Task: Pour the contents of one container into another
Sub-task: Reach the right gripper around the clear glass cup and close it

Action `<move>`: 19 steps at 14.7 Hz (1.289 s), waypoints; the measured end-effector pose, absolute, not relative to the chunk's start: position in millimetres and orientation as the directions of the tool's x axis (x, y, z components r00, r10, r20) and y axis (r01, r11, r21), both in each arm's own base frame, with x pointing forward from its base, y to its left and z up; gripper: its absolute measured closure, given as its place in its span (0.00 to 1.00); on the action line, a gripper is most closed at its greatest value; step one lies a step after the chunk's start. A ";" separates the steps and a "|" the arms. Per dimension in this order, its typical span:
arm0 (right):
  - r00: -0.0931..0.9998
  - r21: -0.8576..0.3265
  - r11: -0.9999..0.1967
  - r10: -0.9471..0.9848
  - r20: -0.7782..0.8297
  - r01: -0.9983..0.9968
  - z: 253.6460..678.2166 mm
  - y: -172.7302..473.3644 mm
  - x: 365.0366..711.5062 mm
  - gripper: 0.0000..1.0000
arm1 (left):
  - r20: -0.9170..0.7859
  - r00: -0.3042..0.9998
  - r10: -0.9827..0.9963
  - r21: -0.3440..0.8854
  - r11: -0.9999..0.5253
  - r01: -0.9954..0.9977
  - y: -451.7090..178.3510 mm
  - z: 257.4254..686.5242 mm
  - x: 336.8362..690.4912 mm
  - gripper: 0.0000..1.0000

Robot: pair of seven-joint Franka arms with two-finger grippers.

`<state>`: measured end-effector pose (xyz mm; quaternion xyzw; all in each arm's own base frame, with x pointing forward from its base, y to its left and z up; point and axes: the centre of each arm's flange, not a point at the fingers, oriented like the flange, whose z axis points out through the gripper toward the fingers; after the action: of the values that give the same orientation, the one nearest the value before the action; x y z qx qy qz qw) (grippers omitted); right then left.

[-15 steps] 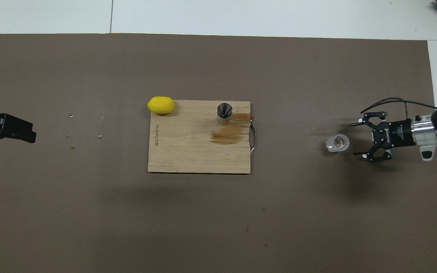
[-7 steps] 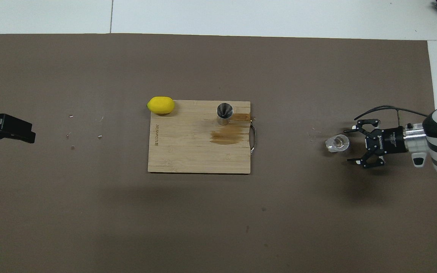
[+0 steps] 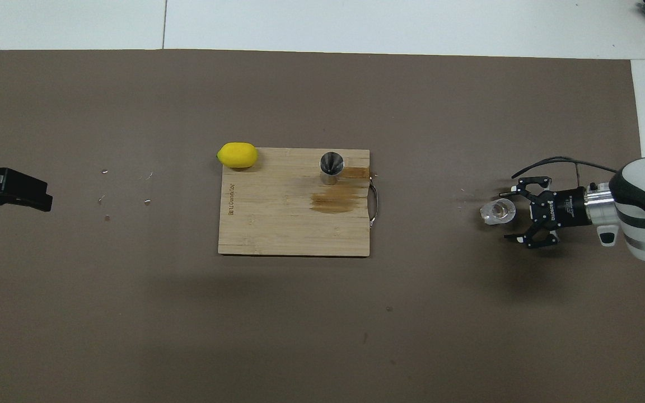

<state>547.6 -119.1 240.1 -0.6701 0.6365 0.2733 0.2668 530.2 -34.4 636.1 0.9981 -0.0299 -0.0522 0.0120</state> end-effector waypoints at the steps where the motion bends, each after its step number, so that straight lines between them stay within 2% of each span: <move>1: 0.044 -0.011 -0.051 -0.707 -0.706 -0.999 239.6 -118.5 547.2 0.00 | -0.103 0.993 -0.061 0.027 -0.998 -0.058 -34.4 636.0 530.2 0.00; 12: 0.038 -0.005 -0.050 -0.697 -0.716 -0.999 233.6 -111.1 543.1 0.00 | -0.104 0.993 -0.061 0.027 -0.998 -0.058 -34.4 636.0 530.2 0.00; 17: 0.039 -0.006 -0.050 -0.697 -0.716 -0.999 233.7 -111.2 543.2 0.05 | -0.104 0.993 -0.061 0.027 -0.998 -0.058 -34.4 636.0 530.2 0.00; 18: 0.041 -0.008 -0.050 -0.698 -0.715 -0.999 234.1 -111.4 543.4 0.13 | -0.104 0.993 -0.061 0.027 -0.998 -0.058 -34.4 636.0 530.2 0.00; 19: 0.043 -0.013 -0.048 -0.698 -0.715 -0.999 236.4 -112.1 544.3 0.26 | -0.104 0.993 -0.061 0.027 -0.998 -0.058 -34.4 636.0 530.2 0.00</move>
<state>544.3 -112.1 236.4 -0.6690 0.6341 0.2766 0.2717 530.2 -34.4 636.0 0.9981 -0.0299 -0.0523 0.0120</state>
